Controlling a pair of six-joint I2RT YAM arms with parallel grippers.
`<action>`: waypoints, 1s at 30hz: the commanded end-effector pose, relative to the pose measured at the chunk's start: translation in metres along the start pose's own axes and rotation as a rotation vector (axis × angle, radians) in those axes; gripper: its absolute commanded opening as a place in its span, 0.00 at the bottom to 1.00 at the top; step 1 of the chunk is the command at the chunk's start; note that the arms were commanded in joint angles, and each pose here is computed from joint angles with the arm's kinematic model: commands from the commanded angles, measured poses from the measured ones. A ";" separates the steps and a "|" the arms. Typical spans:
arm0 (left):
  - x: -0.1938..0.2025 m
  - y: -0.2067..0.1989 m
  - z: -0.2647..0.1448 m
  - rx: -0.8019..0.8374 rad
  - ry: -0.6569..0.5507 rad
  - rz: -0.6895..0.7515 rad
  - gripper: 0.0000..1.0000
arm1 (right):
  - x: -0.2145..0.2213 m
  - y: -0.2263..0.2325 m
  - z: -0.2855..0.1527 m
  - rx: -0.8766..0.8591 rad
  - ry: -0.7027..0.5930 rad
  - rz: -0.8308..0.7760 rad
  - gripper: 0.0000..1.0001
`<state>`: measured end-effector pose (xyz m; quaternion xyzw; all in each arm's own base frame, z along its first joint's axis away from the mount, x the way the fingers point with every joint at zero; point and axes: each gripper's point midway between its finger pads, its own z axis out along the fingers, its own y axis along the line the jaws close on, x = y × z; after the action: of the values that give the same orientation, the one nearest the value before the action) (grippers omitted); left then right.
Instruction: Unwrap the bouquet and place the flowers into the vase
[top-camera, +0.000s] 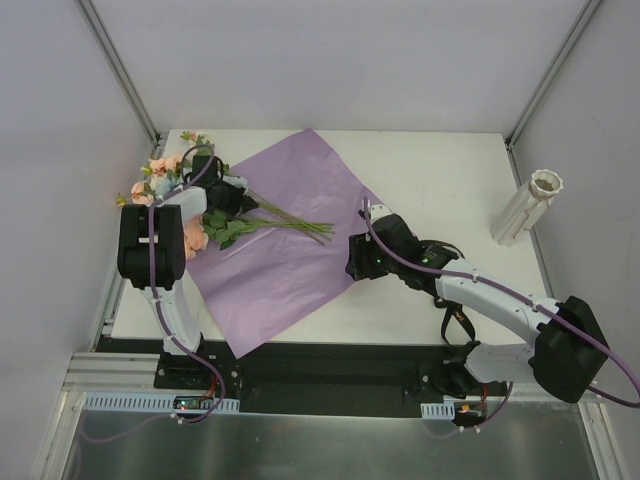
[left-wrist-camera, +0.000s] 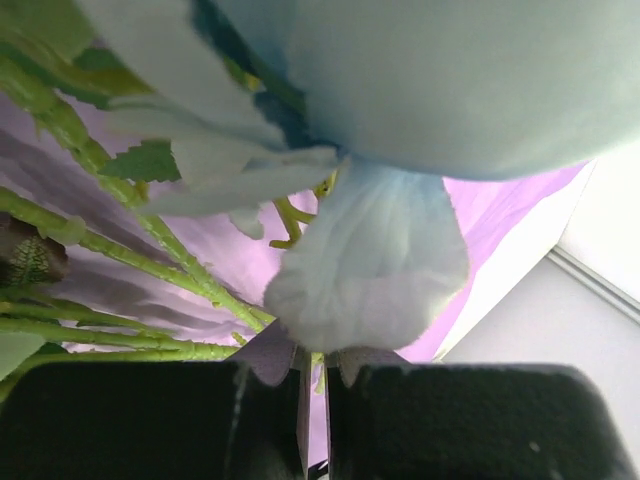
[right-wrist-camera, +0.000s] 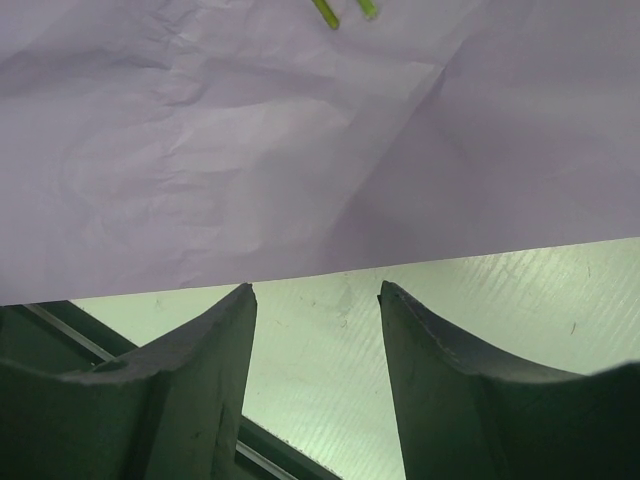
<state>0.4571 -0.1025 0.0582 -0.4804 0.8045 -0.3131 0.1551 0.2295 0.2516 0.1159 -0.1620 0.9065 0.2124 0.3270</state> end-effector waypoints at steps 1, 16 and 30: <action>-0.009 -0.030 -0.031 0.102 -0.037 0.029 0.00 | -0.016 0.010 -0.008 -0.018 -0.044 0.003 0.55; 0.037 -0.088 -0.143 0.353 -0.099 0.169 0.00 | -0.037 0.015 -0.030 -0.003 -0.063 -0.034 0.56; 0.192 -0.189 -0.244 0.934 0.012 1.092 0.00 | -0.111 0.031 -0.125 -0.135 -0.267 0.009 0.57</action>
<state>0.3945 -0.2111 0.2985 -0.1027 0.7926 -0.4640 0.3819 0.2338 0.2498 0.2311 -0.1633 0.8658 0.2578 0.3966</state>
